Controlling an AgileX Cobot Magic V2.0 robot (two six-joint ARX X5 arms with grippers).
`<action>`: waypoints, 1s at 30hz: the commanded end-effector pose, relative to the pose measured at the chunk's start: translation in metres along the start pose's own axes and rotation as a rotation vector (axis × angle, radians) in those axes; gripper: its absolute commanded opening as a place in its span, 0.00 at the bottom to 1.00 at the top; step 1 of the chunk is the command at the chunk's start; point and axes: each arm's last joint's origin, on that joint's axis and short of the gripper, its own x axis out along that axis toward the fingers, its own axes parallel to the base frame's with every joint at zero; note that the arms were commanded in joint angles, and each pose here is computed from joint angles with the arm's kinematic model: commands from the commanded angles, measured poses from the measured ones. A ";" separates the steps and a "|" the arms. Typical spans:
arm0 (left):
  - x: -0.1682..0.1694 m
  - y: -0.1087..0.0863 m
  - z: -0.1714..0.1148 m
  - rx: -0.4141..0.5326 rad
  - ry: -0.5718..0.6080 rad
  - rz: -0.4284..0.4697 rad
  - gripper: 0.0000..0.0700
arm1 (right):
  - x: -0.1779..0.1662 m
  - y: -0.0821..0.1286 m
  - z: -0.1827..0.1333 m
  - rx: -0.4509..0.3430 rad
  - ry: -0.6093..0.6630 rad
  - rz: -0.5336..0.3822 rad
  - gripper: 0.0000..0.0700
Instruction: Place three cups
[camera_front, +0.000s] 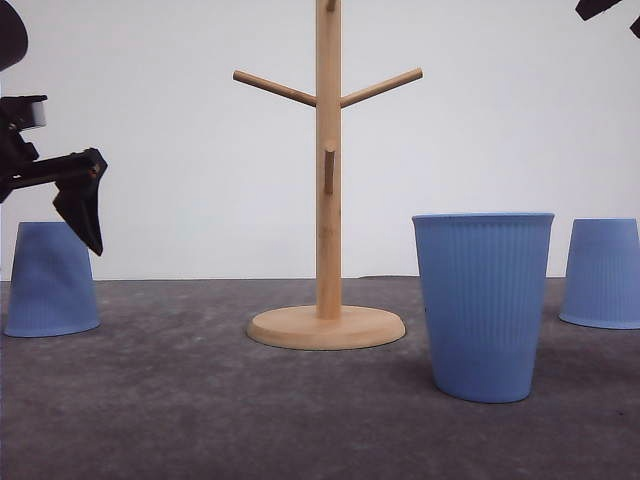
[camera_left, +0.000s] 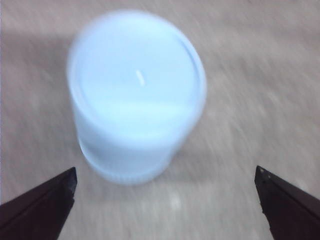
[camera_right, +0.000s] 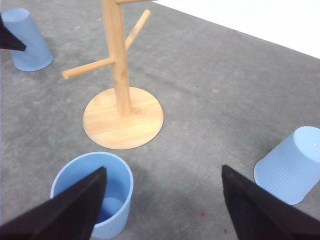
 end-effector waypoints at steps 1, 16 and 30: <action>0.006 0.000 0.005 -0.004 -0.021 0.012 1.00 | -0.002 0.000 0.005 0.014 -0.022 0.003 0.67; 0.039 0.004 0.008 0.003 -0.083 0.036 1.00 | -0.002 0.000 0.005 0.019 -0.023 0.000 0.66; 0.047 0.005 0.005 0.014 -0.069 0.040 0.69 | -0.002 0.000 0.005 0.021 -0.023 0.000 0.66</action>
